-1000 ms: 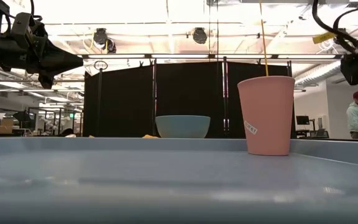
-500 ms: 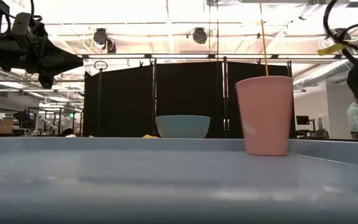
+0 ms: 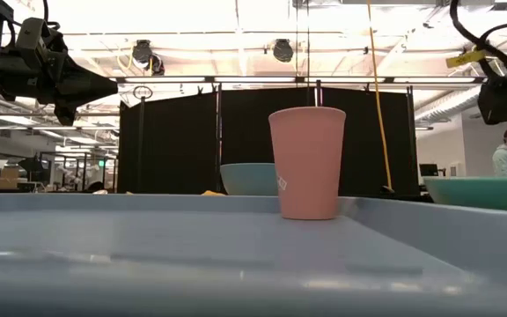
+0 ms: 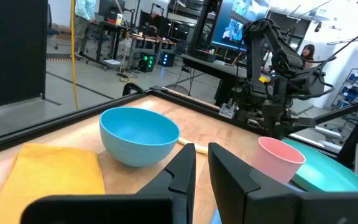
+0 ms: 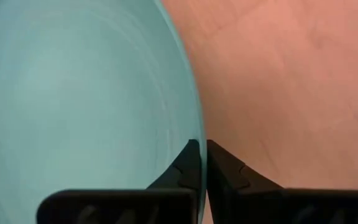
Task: Set up tray
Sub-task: Put the light blue plate on the blue tray
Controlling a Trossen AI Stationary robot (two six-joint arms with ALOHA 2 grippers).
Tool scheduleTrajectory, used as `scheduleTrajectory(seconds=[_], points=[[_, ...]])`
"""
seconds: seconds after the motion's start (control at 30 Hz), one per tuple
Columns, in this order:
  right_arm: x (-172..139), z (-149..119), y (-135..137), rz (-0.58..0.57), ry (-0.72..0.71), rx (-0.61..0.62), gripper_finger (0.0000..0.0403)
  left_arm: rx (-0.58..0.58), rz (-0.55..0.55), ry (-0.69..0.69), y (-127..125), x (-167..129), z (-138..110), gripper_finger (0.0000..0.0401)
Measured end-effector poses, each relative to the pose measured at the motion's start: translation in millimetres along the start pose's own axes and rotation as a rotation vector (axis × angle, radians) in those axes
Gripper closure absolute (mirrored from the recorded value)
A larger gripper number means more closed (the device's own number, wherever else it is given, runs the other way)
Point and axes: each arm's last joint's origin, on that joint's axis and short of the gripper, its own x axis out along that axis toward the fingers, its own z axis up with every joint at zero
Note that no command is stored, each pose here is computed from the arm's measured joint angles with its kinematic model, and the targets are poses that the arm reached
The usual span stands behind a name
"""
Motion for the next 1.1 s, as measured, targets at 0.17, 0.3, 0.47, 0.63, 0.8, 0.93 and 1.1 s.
scheduleTrajectory(seconds=[0.17, 0.3, 0.47, 0.63, 0.8, 0.93, 1.1], points=[[-14, 7, 8, 0.097, -0.143, -0.059, 0.0402, 0.0, 0.0, 0.0, 0, 0, 0, 0.0354], [-34, 18, 23, 0.213, -0.314, -0.115, 0.0402, 0.0, 0.0, 0.0, 0, 0, 0, 0.0354], [-55, 35, 41, 0.354, -0.552, -0.217, 0.0402, 0.015, 0.0, 0.0, 0, 0, 0, 0.0354], [-51, 61, 47, 0.304, -0.578, -0.273, 0.0402, 0.02, 0.0, 0.0, 0, 0, 0, 0.0354], [-43, 104, 69, 0.366, -0.54, -0.401, 0.0402, 0.017, 0.0, 0.0, 0, 0, 0, 0.0354], [-47, 137, 91, 0.44, -0.525, -0.527, 0.0402, 0.018, 0.0, -0.001, 0, 0, 0, 0.0354], [-48, 171, 109, 0.489, -0.517, -0.625, 0.0403, 0.039, -0.002, -0.004, 0, 0, 0, 0.0354]])
